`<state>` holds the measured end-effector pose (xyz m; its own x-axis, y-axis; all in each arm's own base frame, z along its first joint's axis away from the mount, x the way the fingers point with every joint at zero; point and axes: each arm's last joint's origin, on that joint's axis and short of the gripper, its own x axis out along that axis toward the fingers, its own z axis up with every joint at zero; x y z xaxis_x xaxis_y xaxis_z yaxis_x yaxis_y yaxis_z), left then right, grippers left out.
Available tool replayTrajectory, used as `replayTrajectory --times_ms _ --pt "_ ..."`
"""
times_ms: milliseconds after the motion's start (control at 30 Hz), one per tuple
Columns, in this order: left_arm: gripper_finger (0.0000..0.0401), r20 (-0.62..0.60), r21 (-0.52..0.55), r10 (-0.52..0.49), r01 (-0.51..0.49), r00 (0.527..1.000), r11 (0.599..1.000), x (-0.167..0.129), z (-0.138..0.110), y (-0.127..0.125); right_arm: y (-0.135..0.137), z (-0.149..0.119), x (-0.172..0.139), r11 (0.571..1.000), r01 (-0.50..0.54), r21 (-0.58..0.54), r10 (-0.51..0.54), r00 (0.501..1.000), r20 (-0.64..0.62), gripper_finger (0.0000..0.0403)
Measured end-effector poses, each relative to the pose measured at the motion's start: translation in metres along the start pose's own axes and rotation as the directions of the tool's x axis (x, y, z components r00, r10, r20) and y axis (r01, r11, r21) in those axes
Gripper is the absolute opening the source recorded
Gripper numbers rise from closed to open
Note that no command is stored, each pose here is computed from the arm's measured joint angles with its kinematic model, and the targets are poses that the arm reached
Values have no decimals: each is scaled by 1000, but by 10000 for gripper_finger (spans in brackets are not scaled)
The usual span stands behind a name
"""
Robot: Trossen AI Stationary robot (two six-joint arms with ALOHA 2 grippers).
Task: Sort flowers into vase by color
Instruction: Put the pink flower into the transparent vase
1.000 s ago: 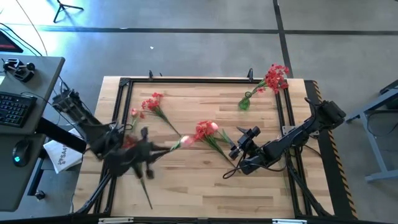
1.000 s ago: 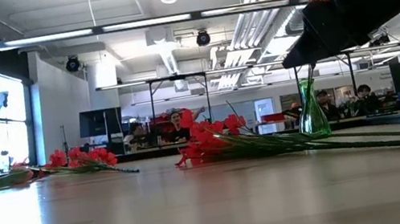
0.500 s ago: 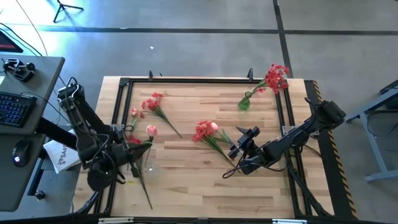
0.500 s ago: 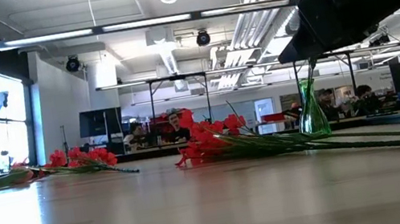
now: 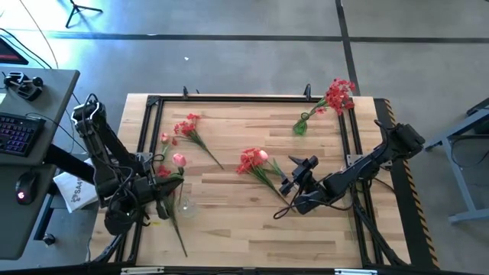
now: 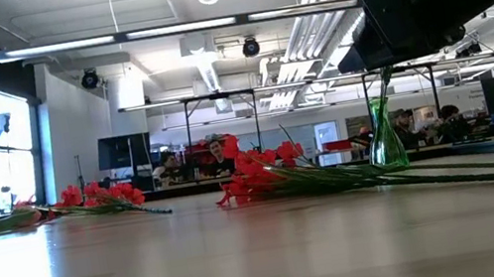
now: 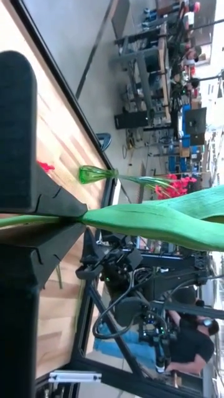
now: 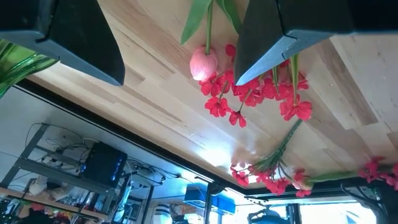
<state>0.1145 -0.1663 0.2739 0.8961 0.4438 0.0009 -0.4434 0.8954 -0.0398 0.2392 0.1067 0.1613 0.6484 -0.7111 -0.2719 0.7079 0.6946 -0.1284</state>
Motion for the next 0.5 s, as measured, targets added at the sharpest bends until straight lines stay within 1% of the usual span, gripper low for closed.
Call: replayTrajectory --times_ms 133,267,500 --pt "10 -1 -1 -2 2 1000 1000 0 0 0 1 1 0 1000 -3 11 3 1000 3 298" --pt "34 -17 0 -21 21 1000 1000 0 -1 -1 1 1 0 1000 -3 12 3 1000 3 298" --pt "83 -87 7 -100 101 991 995 -1 -2 -3 1 1 0 1000 -3 12 3 1000 3 298"
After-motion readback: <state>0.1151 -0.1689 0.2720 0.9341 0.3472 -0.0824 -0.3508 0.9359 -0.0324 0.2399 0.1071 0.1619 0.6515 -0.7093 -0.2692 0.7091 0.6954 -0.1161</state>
